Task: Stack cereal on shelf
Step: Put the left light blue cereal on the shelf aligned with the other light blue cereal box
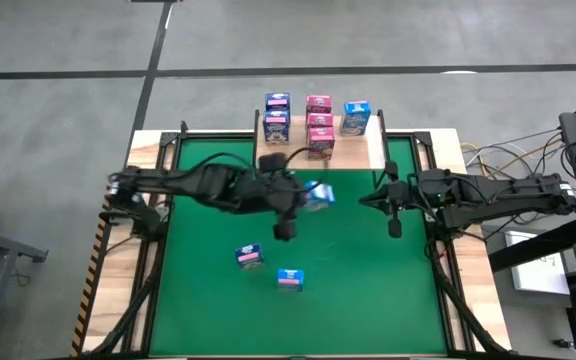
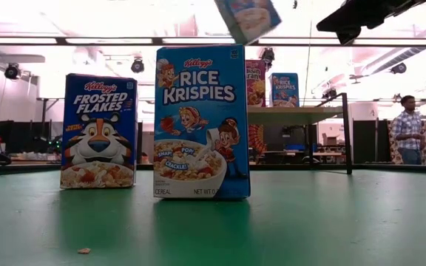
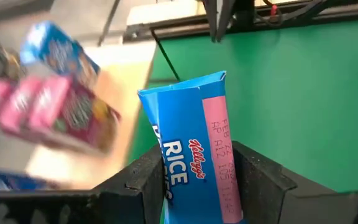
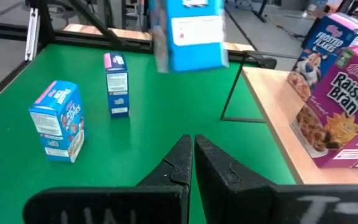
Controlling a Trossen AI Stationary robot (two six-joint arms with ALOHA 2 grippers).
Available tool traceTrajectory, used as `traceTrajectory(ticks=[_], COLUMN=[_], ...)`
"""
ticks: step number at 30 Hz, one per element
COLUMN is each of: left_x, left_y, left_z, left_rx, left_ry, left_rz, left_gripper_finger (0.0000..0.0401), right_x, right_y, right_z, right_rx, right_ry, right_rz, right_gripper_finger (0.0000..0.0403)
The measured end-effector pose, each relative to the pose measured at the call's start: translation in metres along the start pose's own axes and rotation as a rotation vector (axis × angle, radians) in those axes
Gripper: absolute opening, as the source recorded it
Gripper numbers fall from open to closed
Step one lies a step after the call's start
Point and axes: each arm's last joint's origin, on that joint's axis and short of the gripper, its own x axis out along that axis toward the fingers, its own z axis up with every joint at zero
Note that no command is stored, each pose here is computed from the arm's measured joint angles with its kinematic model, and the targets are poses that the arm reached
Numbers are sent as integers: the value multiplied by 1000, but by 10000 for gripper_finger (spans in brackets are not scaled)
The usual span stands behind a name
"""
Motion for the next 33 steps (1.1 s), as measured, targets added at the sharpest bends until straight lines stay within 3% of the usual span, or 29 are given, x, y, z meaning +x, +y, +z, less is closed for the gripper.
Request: traceTrajectory(ticks=[7,11,20,33], left_x=[28,50,92,144], left_y=[23,39,83,90], left_z=[32,31,33,4], left_rx=[172,203,85,55], left_ry=[19,-22,-208,-237], left_rz=[43,11,45,99], left_gripper_finger=[148,148,148,148], right_x=[-6,-9,-22,-31], right_y=[1,2,8,10], right_z=[-2,-4,-5,-5], right_rx=[-8,-26,-89,-98], right_ry=[-22,-34,-94,-140], right_rz=[22,70,162,181], right_gripper_finger=[9,9,9,9])
